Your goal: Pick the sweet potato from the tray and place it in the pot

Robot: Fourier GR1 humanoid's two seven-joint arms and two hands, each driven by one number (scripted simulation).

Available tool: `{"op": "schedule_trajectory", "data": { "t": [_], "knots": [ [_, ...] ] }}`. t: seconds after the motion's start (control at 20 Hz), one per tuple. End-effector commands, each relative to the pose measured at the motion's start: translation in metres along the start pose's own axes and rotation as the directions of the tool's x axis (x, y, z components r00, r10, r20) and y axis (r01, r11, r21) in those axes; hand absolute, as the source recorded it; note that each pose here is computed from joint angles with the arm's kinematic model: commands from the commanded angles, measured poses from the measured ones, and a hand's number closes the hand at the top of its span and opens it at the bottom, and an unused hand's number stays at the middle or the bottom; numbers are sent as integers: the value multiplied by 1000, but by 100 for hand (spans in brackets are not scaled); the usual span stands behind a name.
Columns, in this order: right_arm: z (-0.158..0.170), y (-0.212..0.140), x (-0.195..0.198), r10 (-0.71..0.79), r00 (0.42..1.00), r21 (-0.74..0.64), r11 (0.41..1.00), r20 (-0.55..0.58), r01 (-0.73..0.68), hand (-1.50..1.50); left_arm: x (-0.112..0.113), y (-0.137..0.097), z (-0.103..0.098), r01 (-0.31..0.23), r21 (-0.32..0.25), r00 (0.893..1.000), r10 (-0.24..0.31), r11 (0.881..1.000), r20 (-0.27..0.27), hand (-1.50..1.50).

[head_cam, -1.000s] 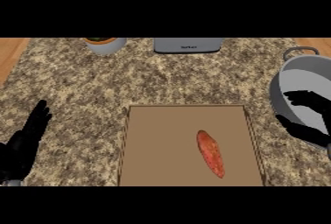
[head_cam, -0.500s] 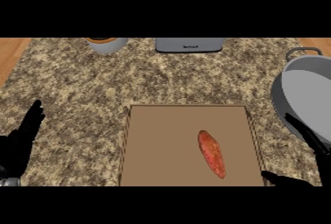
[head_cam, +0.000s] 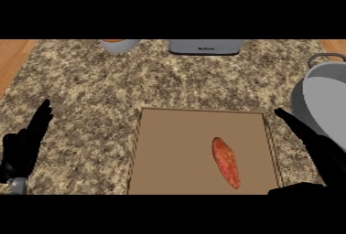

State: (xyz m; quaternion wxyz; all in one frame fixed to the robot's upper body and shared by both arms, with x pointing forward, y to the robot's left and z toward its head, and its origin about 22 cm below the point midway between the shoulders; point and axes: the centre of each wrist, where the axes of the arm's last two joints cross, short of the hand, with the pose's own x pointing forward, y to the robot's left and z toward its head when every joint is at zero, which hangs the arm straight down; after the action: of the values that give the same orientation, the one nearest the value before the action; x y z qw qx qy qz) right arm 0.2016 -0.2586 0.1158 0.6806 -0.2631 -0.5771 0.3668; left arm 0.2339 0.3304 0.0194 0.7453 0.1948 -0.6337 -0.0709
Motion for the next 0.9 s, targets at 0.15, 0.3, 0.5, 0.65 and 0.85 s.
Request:
{"op": "schedule_trajectory", "data": {
  "t": [0.15, 0.3, 0.5, 0.65, 0.85],
  "knots": [
    [-27, 7, 27, 262, 956, 337, 919, -131, -205, -150, -3, -10, -1, 3, -17, 1000, -3, 1000, 21, 0],
    [-48, 15, 58, 280, 948, 409, 891, -150, -198, -150, 23, -2, -11, 11, -10, 1000, -11, 1000, 22, 0],
    [-63, 24, 85, 286, 943, 485, 857, -171, -172, -150, -2, 7, -1, 22, -22, 1000, -22, 1000, 5, 0],
    [-66, 27, 72, 283, 946, 510, 844, -158, -167, -150, -5, 2, 8, 2, -3, 1000, -2, 1000, 1, 0],
    [-66, 41, 83, 341, 926, 528, 823, -162, -211, -150, -25, -12, 6, -11, 8, 1000, 11, 1000, -17, 0]
  ]
}}
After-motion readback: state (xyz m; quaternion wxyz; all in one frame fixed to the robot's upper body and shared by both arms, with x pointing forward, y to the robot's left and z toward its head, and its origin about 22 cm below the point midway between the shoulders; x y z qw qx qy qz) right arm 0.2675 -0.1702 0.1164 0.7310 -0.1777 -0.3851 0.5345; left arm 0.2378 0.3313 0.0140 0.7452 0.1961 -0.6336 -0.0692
